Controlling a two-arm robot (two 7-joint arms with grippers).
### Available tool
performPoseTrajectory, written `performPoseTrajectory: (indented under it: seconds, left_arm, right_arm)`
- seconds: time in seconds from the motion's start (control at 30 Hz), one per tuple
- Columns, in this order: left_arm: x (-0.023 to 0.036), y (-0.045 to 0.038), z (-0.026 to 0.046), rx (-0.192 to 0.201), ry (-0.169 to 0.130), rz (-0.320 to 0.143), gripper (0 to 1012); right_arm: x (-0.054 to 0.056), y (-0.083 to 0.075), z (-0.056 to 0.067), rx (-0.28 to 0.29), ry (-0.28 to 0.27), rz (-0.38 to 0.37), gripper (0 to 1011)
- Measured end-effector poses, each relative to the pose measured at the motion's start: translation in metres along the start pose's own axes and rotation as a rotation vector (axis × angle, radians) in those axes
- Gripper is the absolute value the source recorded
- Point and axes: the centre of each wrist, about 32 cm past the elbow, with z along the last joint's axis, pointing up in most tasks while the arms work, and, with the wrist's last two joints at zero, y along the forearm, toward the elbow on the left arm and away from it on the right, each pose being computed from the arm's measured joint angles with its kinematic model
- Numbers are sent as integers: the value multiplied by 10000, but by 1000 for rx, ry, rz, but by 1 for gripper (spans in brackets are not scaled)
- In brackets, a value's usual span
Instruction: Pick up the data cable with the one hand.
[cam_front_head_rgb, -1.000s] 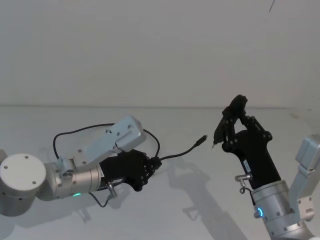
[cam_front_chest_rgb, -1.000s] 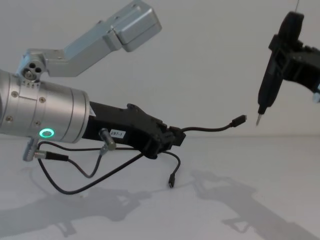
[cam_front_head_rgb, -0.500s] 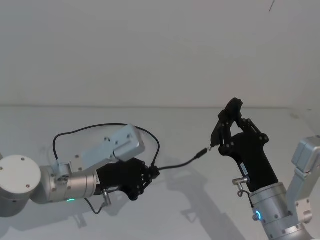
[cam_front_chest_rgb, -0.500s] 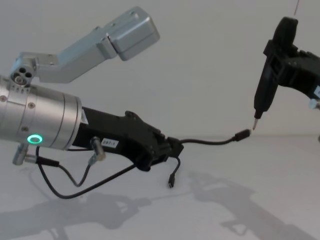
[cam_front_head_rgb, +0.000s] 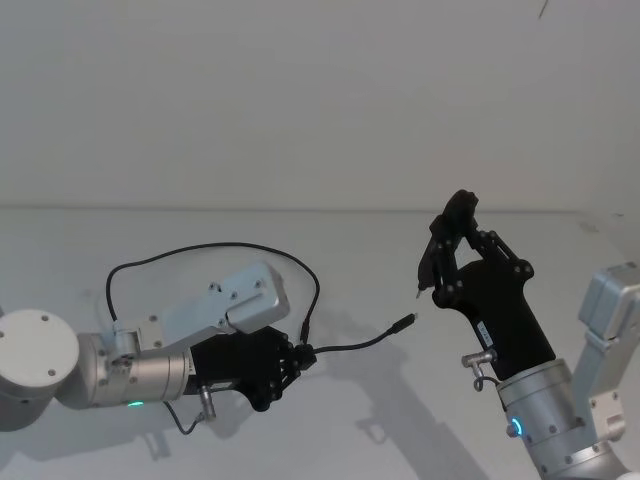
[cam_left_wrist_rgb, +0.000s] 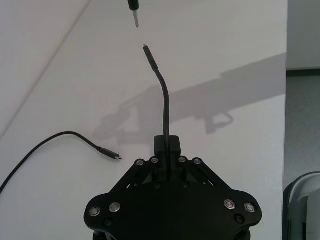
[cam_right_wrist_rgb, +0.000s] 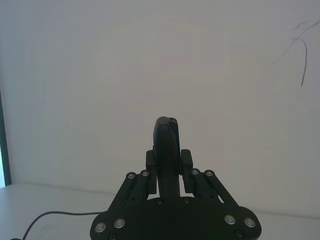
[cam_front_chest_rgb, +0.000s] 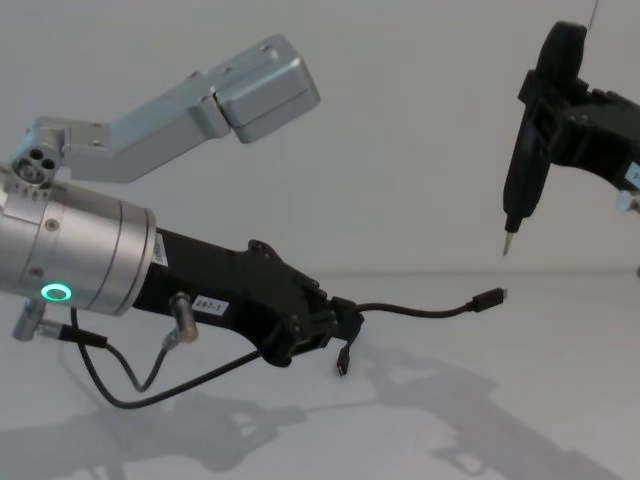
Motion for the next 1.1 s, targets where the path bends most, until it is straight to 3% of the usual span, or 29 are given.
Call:
performPoseTrajectory:
  seconds: [0.5, 1.1]
  left_arm:
    - [-3, 8, -10, 8, -6, -14, 36]
    - [-4, 9, -13, 12, -8, -19, 36]
  right_arm:
    - [12, 0, -80, -101, 8, -30, 283]
    - [34, 2, -128, -140, 3, -48, 283]
